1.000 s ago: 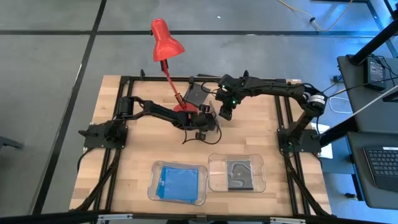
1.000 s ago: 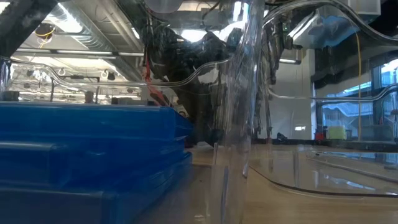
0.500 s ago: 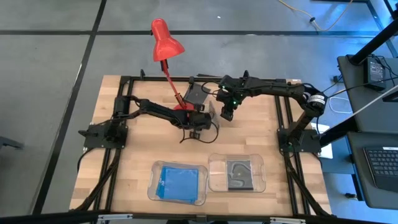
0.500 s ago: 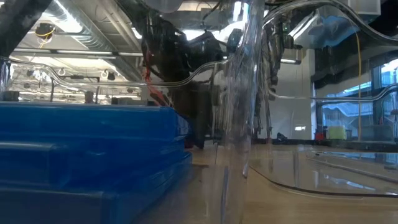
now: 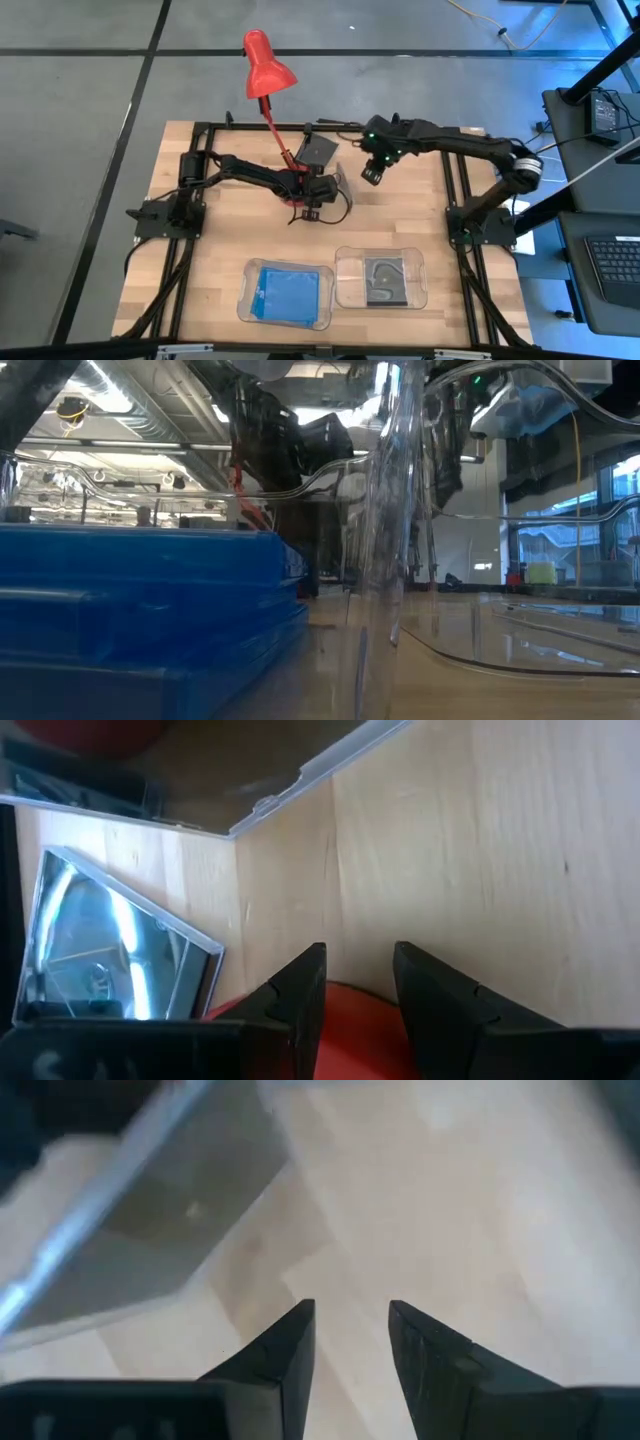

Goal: Pick & place jewel cases by type
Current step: Put the right black cd case into the right transparent bin

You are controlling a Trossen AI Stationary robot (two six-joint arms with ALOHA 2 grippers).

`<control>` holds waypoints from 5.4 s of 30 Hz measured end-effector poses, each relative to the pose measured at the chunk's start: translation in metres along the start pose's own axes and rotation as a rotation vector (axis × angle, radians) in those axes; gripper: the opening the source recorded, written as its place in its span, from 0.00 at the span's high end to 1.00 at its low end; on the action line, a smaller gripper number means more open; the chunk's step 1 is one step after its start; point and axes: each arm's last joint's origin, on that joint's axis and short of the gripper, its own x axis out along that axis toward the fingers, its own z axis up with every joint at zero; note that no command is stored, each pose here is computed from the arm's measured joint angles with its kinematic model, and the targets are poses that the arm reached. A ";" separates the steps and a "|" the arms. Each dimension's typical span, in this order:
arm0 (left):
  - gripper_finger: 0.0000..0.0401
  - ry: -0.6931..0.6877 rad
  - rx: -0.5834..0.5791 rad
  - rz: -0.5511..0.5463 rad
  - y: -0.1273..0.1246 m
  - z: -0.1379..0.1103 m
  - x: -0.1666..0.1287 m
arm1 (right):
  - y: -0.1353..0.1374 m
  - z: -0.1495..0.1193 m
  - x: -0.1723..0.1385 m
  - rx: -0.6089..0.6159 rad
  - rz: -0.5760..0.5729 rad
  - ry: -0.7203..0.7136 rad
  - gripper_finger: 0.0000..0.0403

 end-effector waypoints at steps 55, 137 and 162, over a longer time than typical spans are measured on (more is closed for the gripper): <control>0.71 -0.002 -0.070 -0.100 0.001 -0.002 -0.003 | 0.124 -0.097 -0.005 0.149 0.087 -0.157 0.39; 0.71 -0.510 -0.348 0.068 0.036 -0.093 -0.139 | -0.021 0.092 -0.052 -0.532 -0.009 -0.334 0.34; 0.71 -0.468 -0.372 0.073 0.035 -0.096 -0.137 | 0.009 0.076 -0.052 -0.004 0.046 -0.137 0.34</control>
